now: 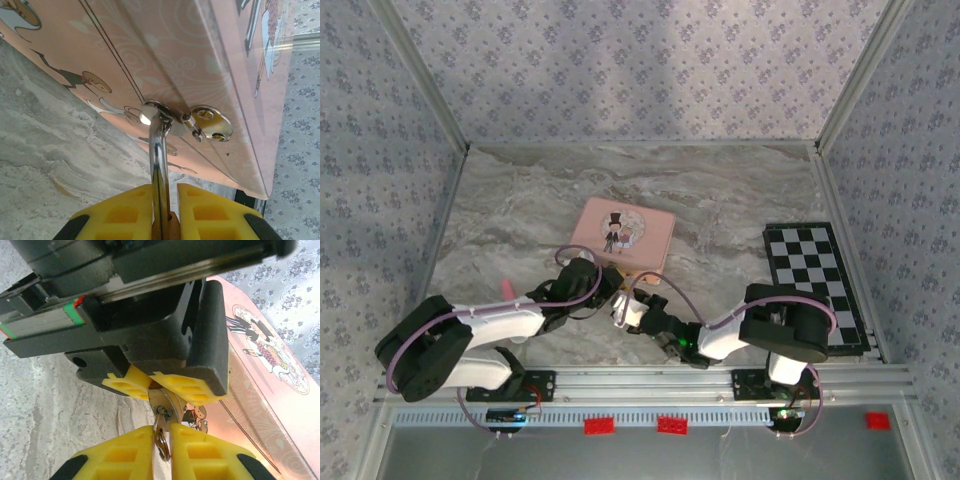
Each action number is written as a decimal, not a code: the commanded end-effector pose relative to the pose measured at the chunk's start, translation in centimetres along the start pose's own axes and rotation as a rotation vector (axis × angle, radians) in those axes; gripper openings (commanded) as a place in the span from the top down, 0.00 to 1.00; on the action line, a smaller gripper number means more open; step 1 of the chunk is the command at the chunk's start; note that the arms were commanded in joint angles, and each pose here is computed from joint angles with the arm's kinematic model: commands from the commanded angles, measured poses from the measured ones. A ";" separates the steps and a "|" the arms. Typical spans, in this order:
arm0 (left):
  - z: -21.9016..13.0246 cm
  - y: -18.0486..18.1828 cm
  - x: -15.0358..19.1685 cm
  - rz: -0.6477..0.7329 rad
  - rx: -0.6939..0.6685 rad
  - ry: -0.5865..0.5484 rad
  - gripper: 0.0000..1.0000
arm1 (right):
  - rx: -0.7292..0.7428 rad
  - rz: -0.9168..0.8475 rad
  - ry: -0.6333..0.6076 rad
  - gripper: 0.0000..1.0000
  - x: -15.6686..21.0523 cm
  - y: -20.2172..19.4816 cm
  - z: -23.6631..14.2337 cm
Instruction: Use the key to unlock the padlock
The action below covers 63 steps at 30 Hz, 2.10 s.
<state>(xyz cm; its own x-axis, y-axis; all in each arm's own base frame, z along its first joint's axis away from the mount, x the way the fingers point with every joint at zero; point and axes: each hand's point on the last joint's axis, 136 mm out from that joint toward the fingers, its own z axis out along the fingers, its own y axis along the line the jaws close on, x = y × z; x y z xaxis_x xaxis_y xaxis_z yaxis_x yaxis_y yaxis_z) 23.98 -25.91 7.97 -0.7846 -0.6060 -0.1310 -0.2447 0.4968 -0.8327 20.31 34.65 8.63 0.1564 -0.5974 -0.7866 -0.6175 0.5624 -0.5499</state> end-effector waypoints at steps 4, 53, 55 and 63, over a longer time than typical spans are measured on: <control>-0.4 -4.1 0.1 0.021 0.148 -0.008 1.00 | 0.070 0.104 -0.038 0.86 -1.4 -1.3 0.4; 1.9 -3.7 1.6 0.046 0.091 0.069 0.76 | -0.036 1.015 0.102 0.99 3.2 -3.1 0.2; 2.0 -3.3 1.5 0.057 0.068 0.071 0.67 | -0.033 1.017 0.109 1.00 3.5 -3.1 0.0; 1.2 -2.2 0.3 0.064 0.027 0.041 0.43 | -0.010 1.028 0.120 1.00 4.3 -3.3 -0.4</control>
<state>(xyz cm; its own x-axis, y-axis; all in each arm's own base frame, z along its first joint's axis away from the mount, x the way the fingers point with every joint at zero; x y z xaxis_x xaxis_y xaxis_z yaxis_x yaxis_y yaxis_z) 24.61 -28.19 7.84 -0.8211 -0.5520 -0.1448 -0.2026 0.5192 -0.8303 21.95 31.17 6.70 -0.5402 0.0649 -0.8390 -0.4704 0.8034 0.3651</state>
